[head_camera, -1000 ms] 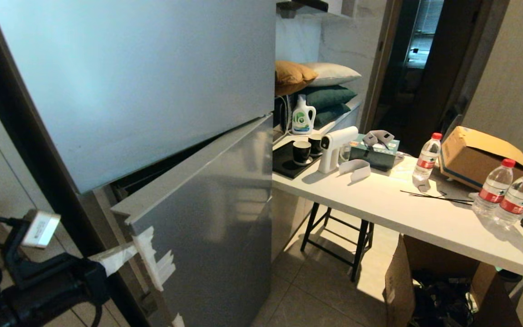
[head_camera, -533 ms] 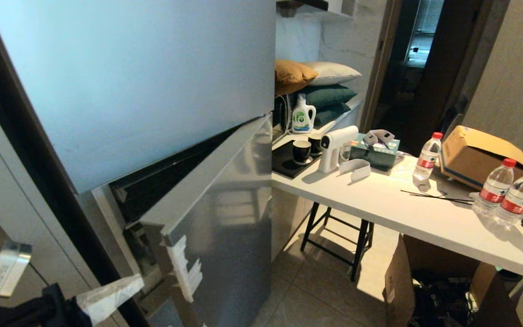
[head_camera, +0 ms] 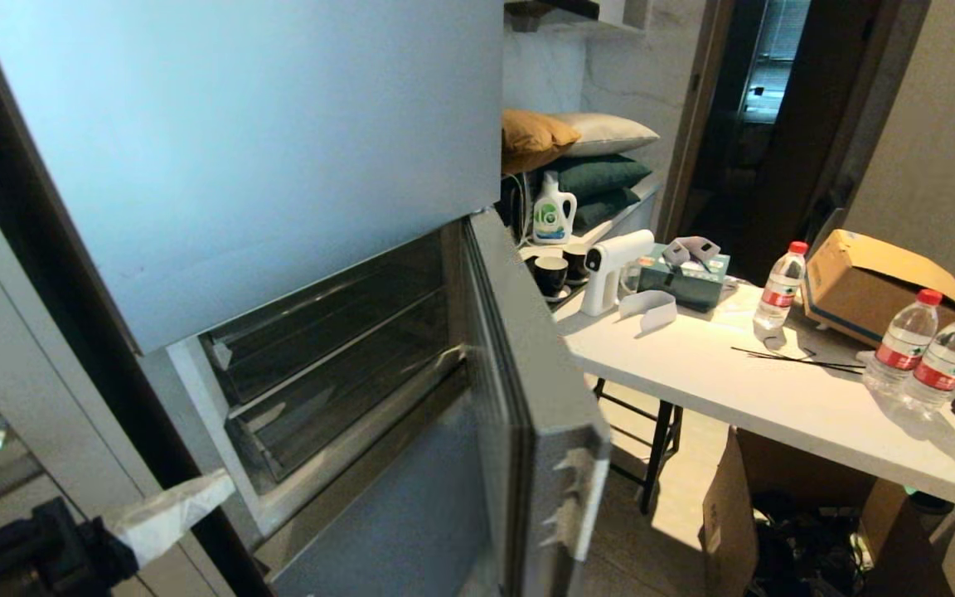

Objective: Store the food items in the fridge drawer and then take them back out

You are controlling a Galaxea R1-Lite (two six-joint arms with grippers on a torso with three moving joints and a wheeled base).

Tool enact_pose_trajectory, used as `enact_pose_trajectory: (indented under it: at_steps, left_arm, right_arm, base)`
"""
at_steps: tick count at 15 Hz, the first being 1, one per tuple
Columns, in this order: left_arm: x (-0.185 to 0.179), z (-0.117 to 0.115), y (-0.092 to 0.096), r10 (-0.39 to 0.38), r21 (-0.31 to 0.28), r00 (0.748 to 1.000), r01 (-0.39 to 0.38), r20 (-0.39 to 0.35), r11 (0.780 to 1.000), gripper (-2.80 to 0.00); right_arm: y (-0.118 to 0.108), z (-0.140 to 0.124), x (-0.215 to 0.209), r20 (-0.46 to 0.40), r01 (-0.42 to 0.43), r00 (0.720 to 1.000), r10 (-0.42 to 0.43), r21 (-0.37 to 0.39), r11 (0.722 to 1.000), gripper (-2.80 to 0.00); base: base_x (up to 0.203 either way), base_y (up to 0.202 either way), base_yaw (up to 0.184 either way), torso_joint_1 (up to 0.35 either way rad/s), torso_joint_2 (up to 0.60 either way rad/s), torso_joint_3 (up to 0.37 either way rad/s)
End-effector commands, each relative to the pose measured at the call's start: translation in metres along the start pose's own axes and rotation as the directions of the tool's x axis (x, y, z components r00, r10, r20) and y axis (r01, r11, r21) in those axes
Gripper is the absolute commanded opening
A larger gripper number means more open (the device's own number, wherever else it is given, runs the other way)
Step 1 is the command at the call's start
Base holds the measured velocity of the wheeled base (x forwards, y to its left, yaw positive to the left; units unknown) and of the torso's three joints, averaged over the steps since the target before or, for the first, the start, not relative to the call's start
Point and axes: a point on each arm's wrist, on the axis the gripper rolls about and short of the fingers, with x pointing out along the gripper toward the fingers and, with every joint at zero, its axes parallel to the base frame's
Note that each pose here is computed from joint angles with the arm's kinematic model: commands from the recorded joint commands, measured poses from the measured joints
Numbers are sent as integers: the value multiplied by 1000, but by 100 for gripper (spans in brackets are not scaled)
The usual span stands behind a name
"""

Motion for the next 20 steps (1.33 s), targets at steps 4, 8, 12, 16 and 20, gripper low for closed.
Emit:
enact_pose_trajectory:
  at_steps: [4,8,12,16,20]
  left_arm:
    - [-28,23,-13,164,50,962,-179,219,983,-280]
    - [-70,28,-33,224,57,912,-258,343,965,-280]
    - [-125,10,-57,342,25,890,-366,302,930,-280]
    - [-116,-34,-42,525,129,844,-536,114,834,-280]
    - [-103,-87,-28,530,289,844,-488,-84,824,-280]
  right_arm:
    - [0,0,0,0,-1,1000,1,2,1000,-280]
    - [0,0,0,-1,-1,1000,1,2,1000,-280]
    - [0,0,0,1,1,1000,-1,3,1000,-280]
    - [0,0,0,1,1,1000,-1,2,1000,-280]
    - [0,0,0,0,-1,1000,1,-1,1000,-280]
  base:
    - [0,0,0,0,0,0]
    - [0,0,0,0,0,0]
    - [0,0,0,0,0,0]
    - [0,0,0,0,0,0]
    - [0,0,0,0,0,0]
